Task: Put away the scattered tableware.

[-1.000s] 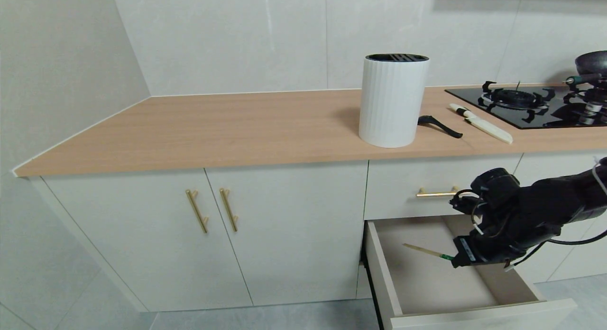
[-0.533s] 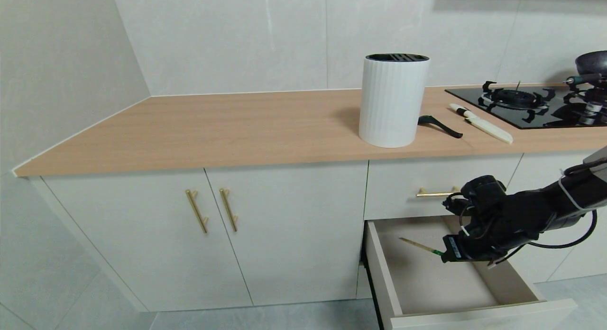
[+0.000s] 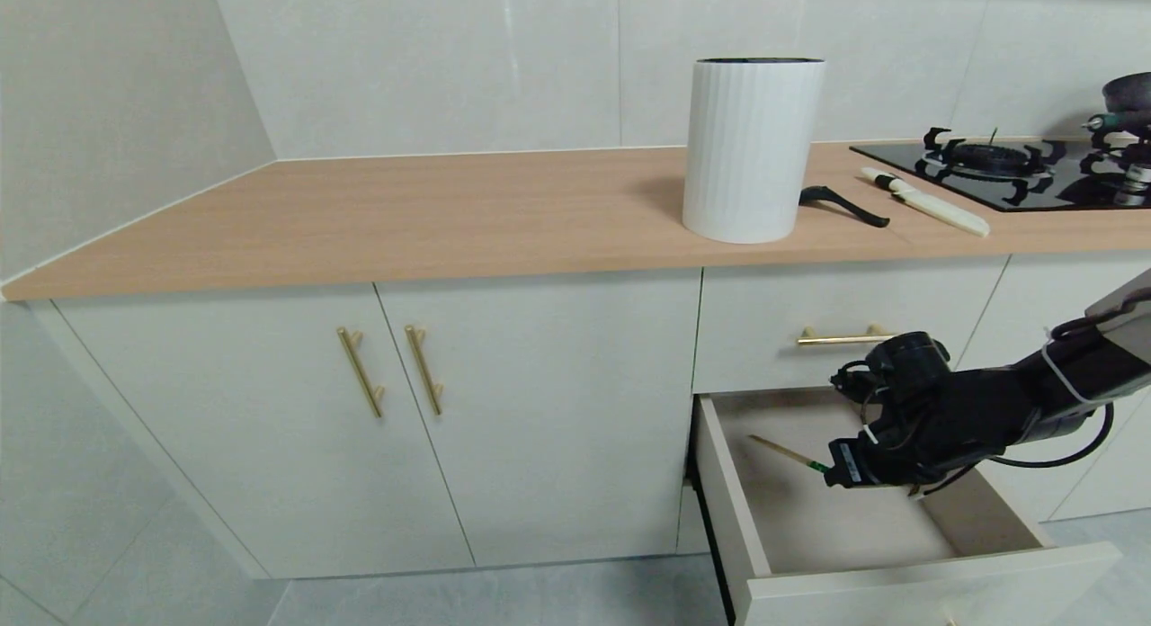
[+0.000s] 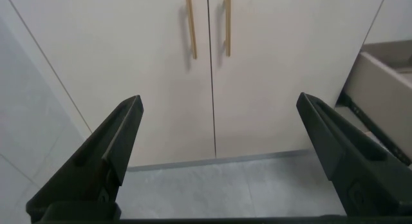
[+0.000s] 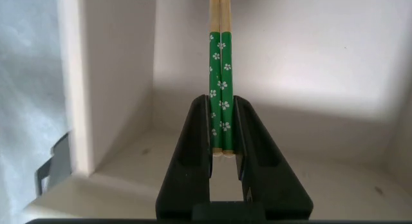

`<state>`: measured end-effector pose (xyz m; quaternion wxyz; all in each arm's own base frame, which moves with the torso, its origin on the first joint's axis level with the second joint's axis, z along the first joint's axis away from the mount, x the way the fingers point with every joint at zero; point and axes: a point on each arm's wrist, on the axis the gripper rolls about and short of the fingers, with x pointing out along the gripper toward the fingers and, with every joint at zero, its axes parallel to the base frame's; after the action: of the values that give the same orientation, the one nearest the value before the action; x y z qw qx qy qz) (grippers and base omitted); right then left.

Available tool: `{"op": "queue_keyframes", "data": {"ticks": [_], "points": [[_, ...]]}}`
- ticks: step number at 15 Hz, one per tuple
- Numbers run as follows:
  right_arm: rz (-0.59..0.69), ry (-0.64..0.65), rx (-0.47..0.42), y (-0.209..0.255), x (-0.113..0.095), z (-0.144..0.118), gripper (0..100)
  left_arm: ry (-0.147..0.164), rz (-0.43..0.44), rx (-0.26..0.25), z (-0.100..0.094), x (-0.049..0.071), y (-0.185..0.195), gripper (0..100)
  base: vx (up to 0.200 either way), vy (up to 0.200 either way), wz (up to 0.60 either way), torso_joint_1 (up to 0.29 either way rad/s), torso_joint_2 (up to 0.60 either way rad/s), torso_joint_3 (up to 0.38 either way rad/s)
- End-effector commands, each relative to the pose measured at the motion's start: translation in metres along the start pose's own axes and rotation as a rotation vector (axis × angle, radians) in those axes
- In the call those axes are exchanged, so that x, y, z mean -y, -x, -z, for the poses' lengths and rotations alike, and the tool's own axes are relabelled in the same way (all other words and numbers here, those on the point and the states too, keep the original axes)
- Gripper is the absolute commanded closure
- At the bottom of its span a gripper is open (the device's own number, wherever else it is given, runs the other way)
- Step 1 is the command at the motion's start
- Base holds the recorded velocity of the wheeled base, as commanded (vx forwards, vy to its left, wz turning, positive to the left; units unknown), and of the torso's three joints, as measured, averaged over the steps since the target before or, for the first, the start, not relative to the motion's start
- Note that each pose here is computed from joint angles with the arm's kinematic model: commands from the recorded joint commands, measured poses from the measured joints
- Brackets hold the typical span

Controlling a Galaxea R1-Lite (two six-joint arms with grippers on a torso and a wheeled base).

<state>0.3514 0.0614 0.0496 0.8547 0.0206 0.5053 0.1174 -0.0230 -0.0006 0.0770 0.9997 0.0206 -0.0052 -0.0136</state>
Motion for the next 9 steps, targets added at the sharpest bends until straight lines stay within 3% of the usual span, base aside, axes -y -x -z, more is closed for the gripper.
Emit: {"op": "queue_keyframes", "data": {"ticks": [1,4,9], "points": [[-0.001,0.001,0.005,0.0,0.0,-0.002,100,0.0,0.0,0.001,0.0,0.0,0.0,0,0.0,0.0,0.0,-0.08,0.43,0.344],[-0.005,0.009,0.03,0.001,-0.001,-0.009,100,0.0,0.0,0.001,0.0,0.0,0.0,0,0.0,0.0,0.0,-0.048,0.35,0.3],[-0.012,0.0,0.141,-0.016,-0.002,-0.021,100,0.0,0.0,0.001,0.0,0.0,0.0,0,0.0,0.0,0.0,-0.006,0.04,0.034]]}}
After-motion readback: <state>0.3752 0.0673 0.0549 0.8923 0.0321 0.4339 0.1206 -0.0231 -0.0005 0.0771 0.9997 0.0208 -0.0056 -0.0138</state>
